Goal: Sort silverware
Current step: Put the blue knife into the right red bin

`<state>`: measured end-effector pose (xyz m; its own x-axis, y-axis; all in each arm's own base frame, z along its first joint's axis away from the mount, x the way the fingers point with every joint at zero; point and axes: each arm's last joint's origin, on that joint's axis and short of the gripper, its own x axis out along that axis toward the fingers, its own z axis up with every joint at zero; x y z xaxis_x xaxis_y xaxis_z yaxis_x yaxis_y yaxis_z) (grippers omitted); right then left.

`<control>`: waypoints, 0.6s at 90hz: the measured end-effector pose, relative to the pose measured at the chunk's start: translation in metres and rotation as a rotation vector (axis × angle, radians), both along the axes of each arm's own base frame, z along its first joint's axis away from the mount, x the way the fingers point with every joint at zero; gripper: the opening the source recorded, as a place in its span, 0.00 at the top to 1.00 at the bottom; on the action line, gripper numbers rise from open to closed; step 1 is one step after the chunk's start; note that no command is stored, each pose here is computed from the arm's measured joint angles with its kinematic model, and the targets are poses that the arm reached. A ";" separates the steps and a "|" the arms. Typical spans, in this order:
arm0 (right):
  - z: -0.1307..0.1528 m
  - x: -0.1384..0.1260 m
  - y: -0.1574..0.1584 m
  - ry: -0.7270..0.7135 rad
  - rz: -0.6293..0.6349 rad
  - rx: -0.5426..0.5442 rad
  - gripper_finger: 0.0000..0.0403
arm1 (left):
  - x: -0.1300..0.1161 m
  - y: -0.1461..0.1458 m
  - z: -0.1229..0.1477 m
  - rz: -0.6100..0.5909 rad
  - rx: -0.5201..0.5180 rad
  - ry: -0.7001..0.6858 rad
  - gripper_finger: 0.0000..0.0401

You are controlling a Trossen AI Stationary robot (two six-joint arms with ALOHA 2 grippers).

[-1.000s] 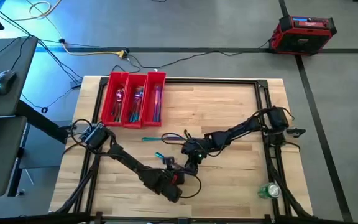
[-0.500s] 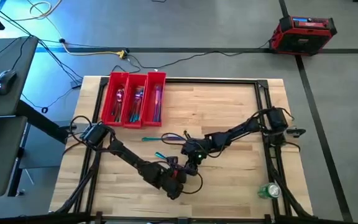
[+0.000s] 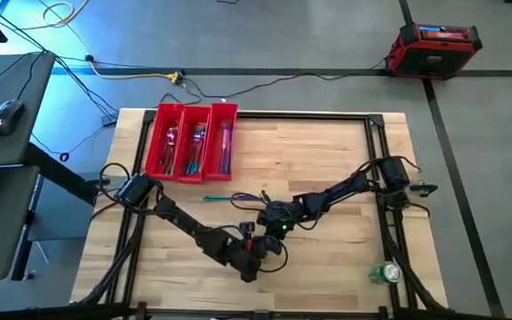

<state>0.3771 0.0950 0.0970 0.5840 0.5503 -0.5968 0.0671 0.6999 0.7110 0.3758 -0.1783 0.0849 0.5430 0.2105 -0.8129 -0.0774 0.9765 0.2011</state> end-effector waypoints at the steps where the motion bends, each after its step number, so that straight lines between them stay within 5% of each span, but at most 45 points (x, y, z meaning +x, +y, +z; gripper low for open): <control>1: 0.000 0.000 0.000 -0.001 0.000 -0.002 0.56 | 0.000 0.000 0.000 0.000 0.000 0.000 1.00; 28: 0.018 0.001 -0.028 -0.025 -0.039 -0.044 0.56 | -0.004 -0.019 0.027 -0.003 -0.034 -0.011 1.00; 54: 0.020 0.005 -0.074 -0.036 -0.130 -0.112 0.56 | -0.034 -0.030 0.041 0.101 -0.081 0.119 1.00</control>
<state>0.3818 0.0206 0.1167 0.6677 0.3997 -0.6280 0.1383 0.7623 0.6323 0.3416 -0.2087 0.1259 0.4214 0.1901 -0.8867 -0.1563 0.9784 0.1355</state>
